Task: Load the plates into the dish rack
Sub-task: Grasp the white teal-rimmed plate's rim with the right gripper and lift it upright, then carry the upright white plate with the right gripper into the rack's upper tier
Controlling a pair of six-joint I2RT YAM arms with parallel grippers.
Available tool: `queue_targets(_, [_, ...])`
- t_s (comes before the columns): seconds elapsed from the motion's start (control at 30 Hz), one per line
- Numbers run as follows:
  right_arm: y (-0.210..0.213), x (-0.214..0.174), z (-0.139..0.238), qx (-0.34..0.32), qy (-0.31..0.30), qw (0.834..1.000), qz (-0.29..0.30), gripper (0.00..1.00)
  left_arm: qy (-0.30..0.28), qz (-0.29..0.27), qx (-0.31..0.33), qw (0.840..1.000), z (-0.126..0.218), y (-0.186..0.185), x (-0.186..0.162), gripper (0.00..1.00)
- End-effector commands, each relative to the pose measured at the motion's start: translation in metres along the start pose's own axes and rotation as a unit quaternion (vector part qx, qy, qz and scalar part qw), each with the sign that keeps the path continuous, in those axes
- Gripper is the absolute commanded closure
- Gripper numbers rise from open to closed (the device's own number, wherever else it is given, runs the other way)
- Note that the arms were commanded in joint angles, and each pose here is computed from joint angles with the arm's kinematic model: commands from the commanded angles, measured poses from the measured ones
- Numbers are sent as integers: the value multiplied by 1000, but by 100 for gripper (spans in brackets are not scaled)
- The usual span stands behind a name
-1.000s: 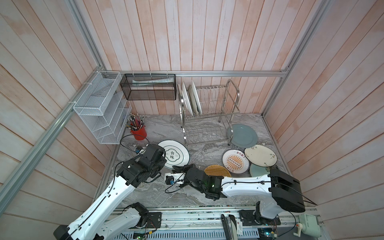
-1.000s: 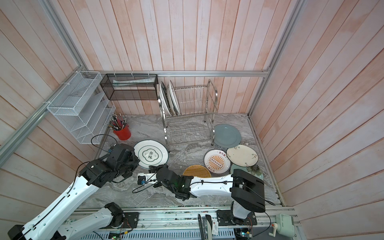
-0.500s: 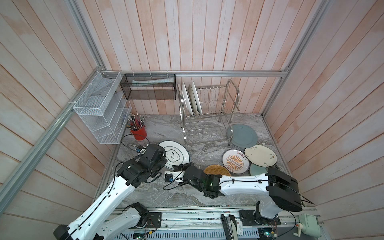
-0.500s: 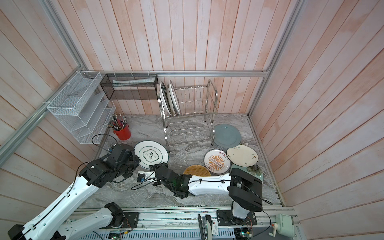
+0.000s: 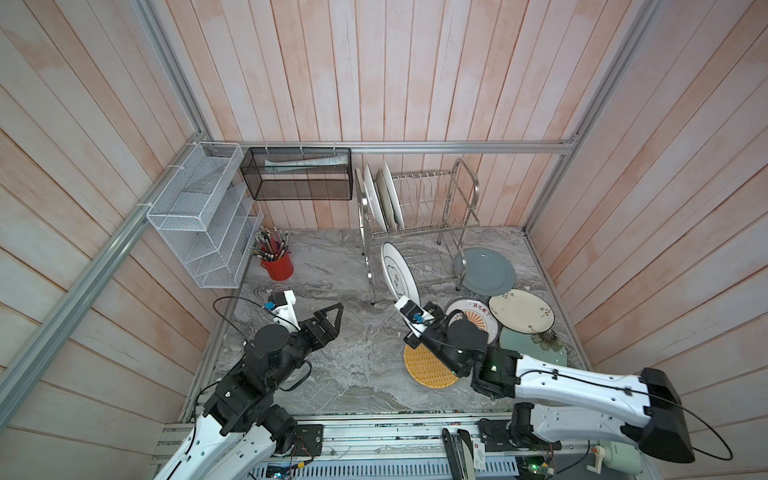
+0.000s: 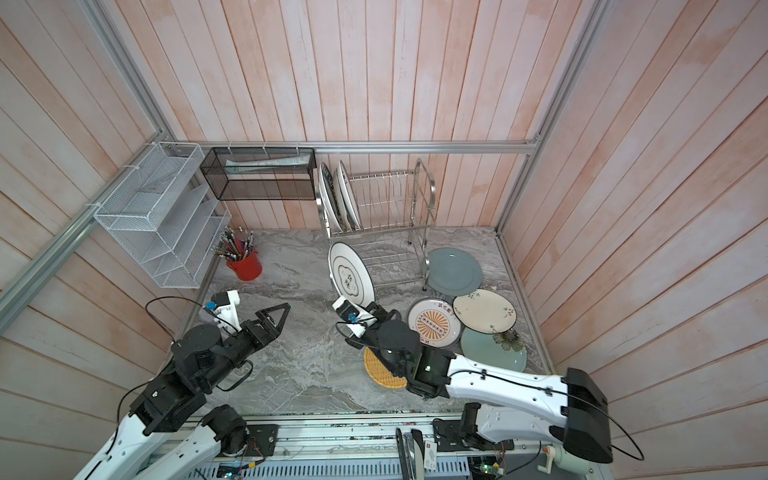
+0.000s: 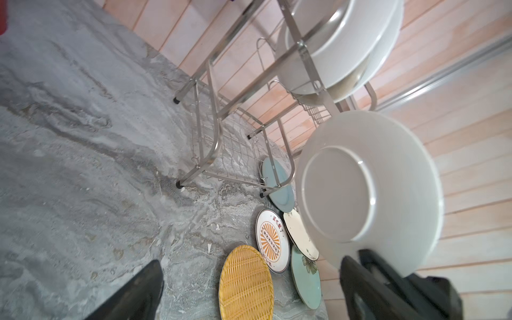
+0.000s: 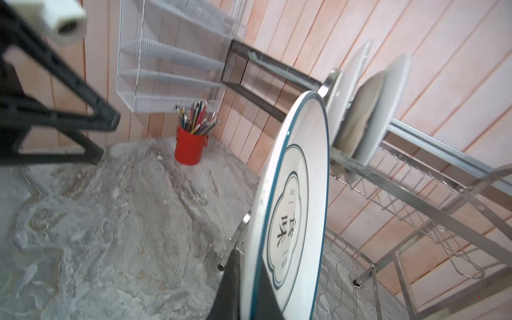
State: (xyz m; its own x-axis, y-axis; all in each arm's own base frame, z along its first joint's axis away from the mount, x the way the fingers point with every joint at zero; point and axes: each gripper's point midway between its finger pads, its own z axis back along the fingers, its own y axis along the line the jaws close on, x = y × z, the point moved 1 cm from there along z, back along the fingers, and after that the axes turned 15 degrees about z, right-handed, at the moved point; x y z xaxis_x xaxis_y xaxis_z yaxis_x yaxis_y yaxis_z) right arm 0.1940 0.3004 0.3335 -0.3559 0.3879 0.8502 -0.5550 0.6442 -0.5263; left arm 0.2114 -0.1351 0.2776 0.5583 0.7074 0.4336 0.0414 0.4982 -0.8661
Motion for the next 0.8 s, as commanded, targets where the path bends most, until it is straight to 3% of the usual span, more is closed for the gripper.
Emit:
queue_targets(0.0, [-40,6,26,-48,-16,996,-73,100,36,-79,-37,996,-35,-19,-12,0])
queue_targets(0.07, [-64,10,38,-65,-23,992,-104,100,53,-100,0,994,-63,-8,-22,0])
queue_targets(0.27, [-112,32,73,-97,-61,979,-170,100,-5,-178,108,978,-134,16,-27,0])
queue_targets(0.37, [-119,41,84,-92,-79,975,-185,100,-33,-180,164,969,-161,32,-21,0])
queue_targets(0.57, [-121,51,93,-78,-100,972,-195,100,-28,-175,249,952,-210,58,-12,0])
queue_targets(0.77, [-127,66,102,-69,-127,970,-194,100,-3,-149,264,953,-240,81,-4,0])
